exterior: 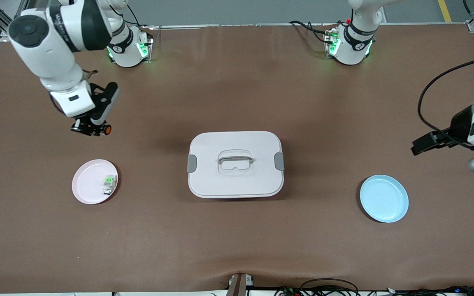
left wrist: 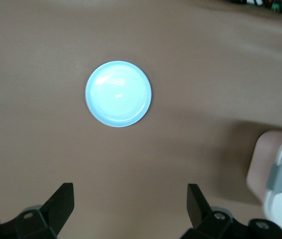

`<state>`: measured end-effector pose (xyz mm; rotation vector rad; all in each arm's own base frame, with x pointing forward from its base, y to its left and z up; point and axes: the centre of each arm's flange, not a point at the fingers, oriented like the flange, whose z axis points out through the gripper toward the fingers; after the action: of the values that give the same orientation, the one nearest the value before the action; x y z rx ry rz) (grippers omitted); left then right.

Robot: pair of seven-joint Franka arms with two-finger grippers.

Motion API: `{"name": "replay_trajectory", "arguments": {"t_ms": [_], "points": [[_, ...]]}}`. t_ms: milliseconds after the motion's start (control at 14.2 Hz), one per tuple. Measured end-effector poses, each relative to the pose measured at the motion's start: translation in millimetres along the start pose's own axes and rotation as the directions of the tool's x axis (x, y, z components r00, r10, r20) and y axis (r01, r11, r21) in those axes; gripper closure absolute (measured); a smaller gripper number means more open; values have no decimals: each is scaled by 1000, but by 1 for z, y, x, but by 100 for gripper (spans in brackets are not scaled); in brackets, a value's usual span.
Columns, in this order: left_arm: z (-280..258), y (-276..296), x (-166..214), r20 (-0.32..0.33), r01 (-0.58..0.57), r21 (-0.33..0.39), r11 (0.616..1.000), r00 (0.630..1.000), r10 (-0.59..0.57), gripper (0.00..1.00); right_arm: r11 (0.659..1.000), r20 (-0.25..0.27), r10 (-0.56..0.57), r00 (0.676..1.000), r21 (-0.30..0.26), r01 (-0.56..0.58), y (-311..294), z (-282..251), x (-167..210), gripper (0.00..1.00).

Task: Transfer orange switch to right arm and place
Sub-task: 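Carry the switch with the right gripper over the white plate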

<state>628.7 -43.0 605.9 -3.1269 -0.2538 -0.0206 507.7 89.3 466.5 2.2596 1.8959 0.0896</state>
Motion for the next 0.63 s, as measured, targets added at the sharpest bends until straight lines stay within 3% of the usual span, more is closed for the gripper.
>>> {"name": "replay_trajectory", "arguments": {"t_ms": [282,635], "points": [[-15,-23,-28,19,-59,5,998,998,58,0,996,-11,-76,997,-49,75,14,48,-59,57],[-27,-23,-79,30,-95,28,995,995,94,0,991,-56,-96,994,-102,90,9,137,-98,57]]}}
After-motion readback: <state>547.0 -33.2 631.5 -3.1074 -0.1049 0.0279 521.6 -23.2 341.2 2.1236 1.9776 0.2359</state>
